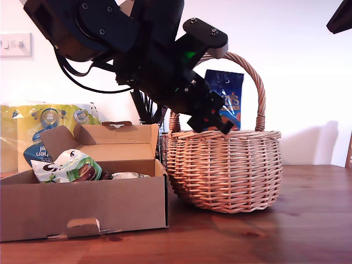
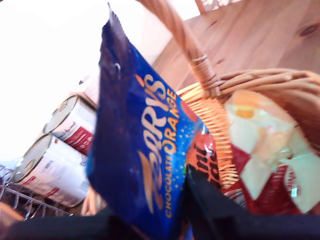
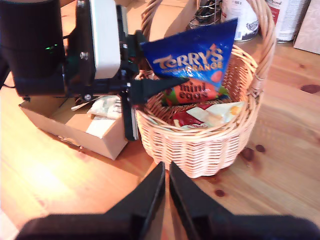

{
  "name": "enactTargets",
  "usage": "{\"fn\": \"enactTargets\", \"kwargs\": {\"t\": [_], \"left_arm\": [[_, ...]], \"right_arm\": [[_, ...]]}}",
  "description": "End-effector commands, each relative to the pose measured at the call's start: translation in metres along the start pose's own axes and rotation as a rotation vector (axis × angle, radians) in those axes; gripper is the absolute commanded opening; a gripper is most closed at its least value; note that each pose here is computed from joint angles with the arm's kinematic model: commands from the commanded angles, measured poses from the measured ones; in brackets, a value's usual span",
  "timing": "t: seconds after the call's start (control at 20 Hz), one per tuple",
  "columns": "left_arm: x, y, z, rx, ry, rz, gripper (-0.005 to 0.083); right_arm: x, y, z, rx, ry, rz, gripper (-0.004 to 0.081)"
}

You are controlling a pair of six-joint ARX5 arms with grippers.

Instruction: Move the bags of Easter eggs from the cardboard box on the left into the woven basket on the right side.

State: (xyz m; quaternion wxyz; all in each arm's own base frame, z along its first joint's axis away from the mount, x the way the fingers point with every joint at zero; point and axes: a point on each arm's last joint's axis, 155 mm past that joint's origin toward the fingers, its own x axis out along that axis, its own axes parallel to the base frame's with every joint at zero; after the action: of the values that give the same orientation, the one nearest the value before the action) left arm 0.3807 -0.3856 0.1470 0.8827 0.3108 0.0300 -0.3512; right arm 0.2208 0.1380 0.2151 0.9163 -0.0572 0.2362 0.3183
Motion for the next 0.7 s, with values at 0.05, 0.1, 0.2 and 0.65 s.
{"fn": "enactTargets", "kwargs": {"t": [0.05,0.1,0.2,0.65], "left_arm": [[0.002,-0.017,0.009,-0.005,-0.035,-0.051,0.0459],[0.002,-0.02,0.013,-0.003,-0.044,-0.058,0.0465],[-0.002,-0.029,0.027,0.003,-0.071,-0.074,0.0465],[-0.055,-0.04,0.067,-0.034,-0.046,-0.184,0.0186]], "right_arm": [[0.001,0.003,-0.002,-0.003,0.004,0.014,-0.0012],[0.001,0.003,-0.002,-0.003,0.005,0.014,-0.0012],[0.001,0.003,-0.002,-0.003,0.005,0.014,-0.0012],[0.001,0.003,-0.001,-0.004,0.001,0.013,-0.0012]]}}
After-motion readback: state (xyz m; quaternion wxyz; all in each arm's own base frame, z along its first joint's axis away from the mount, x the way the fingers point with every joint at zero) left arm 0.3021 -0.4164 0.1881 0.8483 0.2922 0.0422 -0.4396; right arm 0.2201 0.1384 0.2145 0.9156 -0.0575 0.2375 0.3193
